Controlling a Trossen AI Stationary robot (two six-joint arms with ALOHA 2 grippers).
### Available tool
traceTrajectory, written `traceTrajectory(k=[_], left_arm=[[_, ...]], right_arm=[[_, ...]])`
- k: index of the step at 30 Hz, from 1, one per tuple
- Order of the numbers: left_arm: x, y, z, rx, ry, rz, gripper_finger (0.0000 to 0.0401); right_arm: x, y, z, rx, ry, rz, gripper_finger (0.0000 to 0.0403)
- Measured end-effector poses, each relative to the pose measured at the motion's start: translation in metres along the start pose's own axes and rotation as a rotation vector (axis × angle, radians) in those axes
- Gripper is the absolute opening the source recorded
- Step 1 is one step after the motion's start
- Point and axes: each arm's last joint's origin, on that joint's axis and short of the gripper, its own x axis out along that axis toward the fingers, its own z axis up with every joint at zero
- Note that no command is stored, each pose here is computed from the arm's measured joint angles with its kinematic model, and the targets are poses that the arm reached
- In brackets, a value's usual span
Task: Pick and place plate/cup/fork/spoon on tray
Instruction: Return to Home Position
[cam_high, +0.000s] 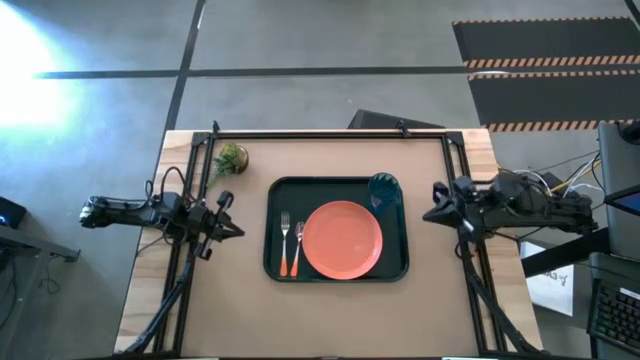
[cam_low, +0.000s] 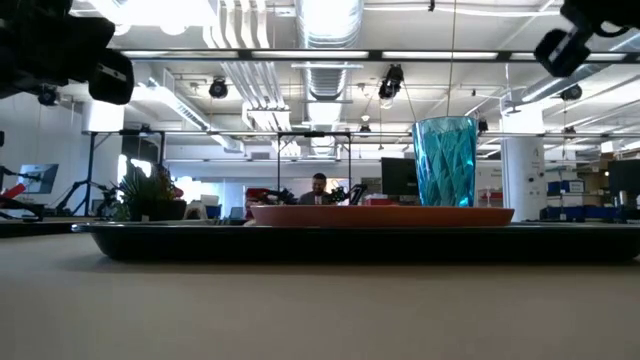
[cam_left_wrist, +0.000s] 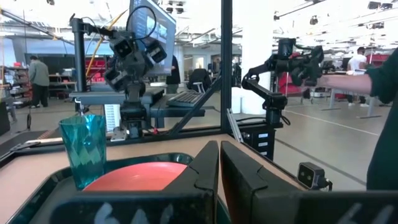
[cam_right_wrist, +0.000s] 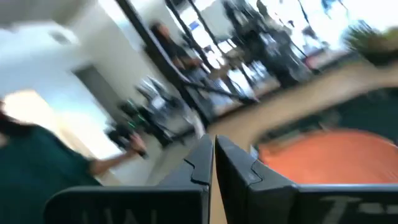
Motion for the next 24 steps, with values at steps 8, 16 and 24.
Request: traceTrajectory(k=[8, 16, 24], left_arm=[[0.000, 0.000, 0.000, 0.003, -0.005, 0.000, 0.0000], [0.000, 0.000, 0.000, 0.003, -0.004, 0.001, 0.0000], [0.000, 0.000, 0.000, 0.003, -0.004, 0.015, 0.0000]], right_arm=[[0.012, -0.015, -0.014, 0.143, -0.214, 0.174, 0.0009], [0.014, -0.029, -0.037, 0.128, -0.359, 0.306, 0.0009], [0.018, -0.033, -0.043, -0.038, -0.288, 0.265, 0.0009]])
